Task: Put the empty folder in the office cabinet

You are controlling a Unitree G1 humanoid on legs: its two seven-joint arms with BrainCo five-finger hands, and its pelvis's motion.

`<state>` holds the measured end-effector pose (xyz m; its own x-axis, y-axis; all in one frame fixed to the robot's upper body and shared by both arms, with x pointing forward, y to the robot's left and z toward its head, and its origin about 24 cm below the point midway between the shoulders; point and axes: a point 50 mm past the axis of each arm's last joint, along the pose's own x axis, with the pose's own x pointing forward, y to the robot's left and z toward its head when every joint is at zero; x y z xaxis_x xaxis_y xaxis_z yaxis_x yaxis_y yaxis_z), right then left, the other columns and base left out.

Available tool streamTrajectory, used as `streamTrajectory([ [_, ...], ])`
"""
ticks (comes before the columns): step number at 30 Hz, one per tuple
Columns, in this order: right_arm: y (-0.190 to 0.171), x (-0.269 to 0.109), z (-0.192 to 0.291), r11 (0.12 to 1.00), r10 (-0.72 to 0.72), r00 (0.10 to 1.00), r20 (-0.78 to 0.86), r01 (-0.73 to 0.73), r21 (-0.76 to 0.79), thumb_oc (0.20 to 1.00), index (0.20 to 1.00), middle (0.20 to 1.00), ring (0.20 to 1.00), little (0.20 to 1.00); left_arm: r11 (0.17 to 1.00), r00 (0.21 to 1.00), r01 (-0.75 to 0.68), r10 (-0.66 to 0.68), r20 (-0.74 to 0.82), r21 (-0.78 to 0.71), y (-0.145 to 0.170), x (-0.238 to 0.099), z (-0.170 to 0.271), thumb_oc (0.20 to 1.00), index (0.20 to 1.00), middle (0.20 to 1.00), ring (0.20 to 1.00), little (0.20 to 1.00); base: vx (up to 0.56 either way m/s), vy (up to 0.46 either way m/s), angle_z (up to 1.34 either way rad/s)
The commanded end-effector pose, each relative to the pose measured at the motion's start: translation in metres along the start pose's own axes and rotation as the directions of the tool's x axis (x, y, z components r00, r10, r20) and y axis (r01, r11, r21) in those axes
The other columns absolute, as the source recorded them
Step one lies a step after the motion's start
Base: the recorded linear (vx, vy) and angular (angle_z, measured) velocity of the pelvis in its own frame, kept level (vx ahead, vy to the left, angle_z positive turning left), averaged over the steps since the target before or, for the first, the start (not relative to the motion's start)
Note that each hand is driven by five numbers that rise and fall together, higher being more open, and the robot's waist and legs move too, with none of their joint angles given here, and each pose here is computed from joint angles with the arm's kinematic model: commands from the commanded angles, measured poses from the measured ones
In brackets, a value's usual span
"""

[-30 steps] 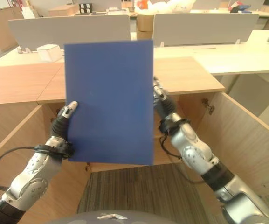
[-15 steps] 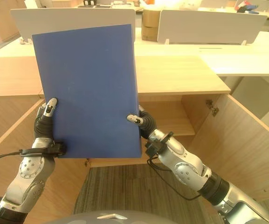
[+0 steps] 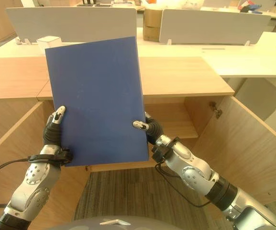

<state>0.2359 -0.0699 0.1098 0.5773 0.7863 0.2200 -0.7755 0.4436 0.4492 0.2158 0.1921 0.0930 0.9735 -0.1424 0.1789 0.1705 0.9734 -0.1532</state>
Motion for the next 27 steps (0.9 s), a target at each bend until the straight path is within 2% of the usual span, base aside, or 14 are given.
streamTrajectory([
  [1, 0.010, 0.010, 0.023, 0.998, 0.062, 0.991, 0.118, -0.059, -0.030, 1.000, 1.000, 1.000, 1.000, 1.000, 0.991, 0.990, 0.136, -0.136, 0.034, -0.014, -0.014, 0.002, 0.007, 0.200, 0.200, 0.200, 0.200, 0.200, 0.00, 0.000, 0.00],
  [14, -0.003, 0.016, 0.040, 0.998, 0.000, 0.986, 0.164, 0.009, -0.056, 1.000, 1.000, 1.000, 1.000, 1.000, 0.968, 0.968, 0.227, -0.236, -0.084, -0.104, -0.028, -0.013, -0.009, 0.200, 0.200, 0.200, 0.200, 0.200, 0.00, 0.000, 0.00],
  [26, -0.010, 0.016, 0.036, 0.997, -0.026, 0.993, 0.115, 0.033, -0.063, 1.000, 1.000, 1.000, 1.000, 1.000, 0.964, 0.960, 0.248, -0.258, -0.105, -0.101, -0.029, -0.016, -0.010, 0.200, 0.200, 0.200, 0.200, 0.200, 0.00, -0.002, 0.04],
  [27, -0.009, 0.016, 0.034, 0.998, -0.021, 0.995, 0.101, 0.027, -0.063, 0.743, 0.743, 0.743, 0.743, 0.743, 0.963, 0.960, 0.251, -0.261, -0.106, -0.100, -0.029, -0.015, -0.011, 0.200, 0.200, 0.200, 0.200, 0.200, 0.00, 0.000, 0.00],
])
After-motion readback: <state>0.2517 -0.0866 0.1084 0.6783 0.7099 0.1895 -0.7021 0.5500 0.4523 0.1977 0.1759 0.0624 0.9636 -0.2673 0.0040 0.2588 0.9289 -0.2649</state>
